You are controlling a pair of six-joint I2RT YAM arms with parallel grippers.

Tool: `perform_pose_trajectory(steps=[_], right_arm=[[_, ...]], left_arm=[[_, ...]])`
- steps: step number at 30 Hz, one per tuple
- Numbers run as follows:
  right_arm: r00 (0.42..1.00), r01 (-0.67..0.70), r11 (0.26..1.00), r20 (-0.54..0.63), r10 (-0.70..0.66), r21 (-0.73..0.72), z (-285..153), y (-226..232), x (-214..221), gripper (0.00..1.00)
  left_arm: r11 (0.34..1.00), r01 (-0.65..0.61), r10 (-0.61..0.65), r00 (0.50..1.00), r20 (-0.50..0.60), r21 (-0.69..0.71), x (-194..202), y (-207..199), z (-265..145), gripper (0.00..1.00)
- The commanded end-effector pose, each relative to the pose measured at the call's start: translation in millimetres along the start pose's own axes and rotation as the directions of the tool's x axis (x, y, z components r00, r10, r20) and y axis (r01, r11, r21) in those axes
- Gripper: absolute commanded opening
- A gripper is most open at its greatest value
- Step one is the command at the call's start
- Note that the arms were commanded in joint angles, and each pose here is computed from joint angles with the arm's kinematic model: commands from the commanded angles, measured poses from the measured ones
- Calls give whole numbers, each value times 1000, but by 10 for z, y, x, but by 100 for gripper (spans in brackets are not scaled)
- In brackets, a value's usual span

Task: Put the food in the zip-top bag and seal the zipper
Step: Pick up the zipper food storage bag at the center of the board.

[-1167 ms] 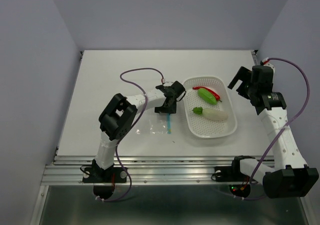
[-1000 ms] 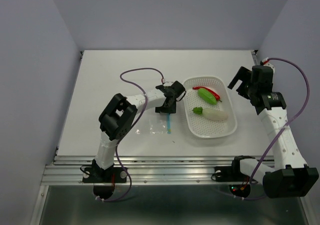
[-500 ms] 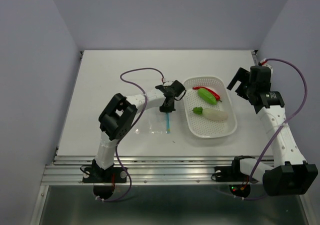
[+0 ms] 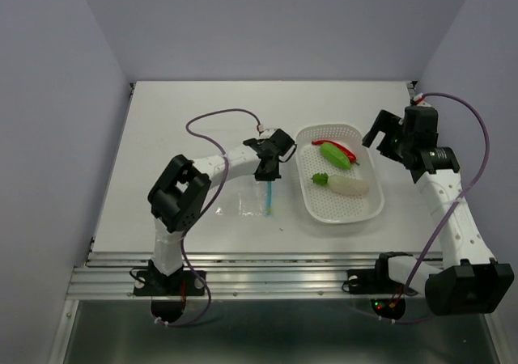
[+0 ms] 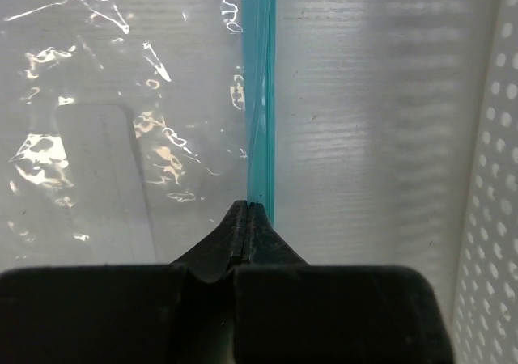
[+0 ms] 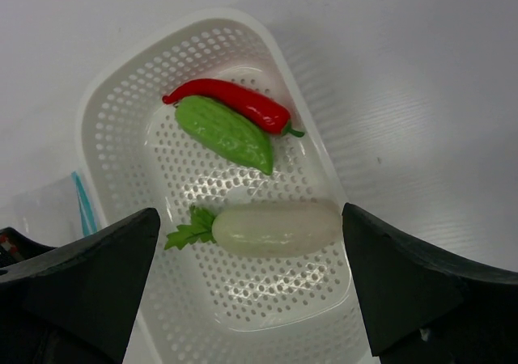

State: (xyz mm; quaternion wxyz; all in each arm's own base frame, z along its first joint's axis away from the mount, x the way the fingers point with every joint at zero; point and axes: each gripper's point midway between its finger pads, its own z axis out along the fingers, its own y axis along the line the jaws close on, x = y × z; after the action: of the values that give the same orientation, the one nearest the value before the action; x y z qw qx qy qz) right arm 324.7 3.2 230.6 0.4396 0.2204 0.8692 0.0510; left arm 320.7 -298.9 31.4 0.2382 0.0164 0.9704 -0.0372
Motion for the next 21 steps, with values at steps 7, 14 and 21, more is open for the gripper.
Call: perform_pose_trajectory(steps=[7,14,21], right_arm=[[988,136,840,5,-157,-525,-385,1029,113,100],[976,178,685,40,-212,-706,-795,1817,377,100],[966,211,693,38,-257,-689,-822,2376,663,100]], left_arm=[[973,97,-153,951,270,211,-605,56,-1237,0],[943,125,-225,922,315,310,-646,110,-1632,0],[930,146,-263,905,334,337,-669,162,-1784,0]])
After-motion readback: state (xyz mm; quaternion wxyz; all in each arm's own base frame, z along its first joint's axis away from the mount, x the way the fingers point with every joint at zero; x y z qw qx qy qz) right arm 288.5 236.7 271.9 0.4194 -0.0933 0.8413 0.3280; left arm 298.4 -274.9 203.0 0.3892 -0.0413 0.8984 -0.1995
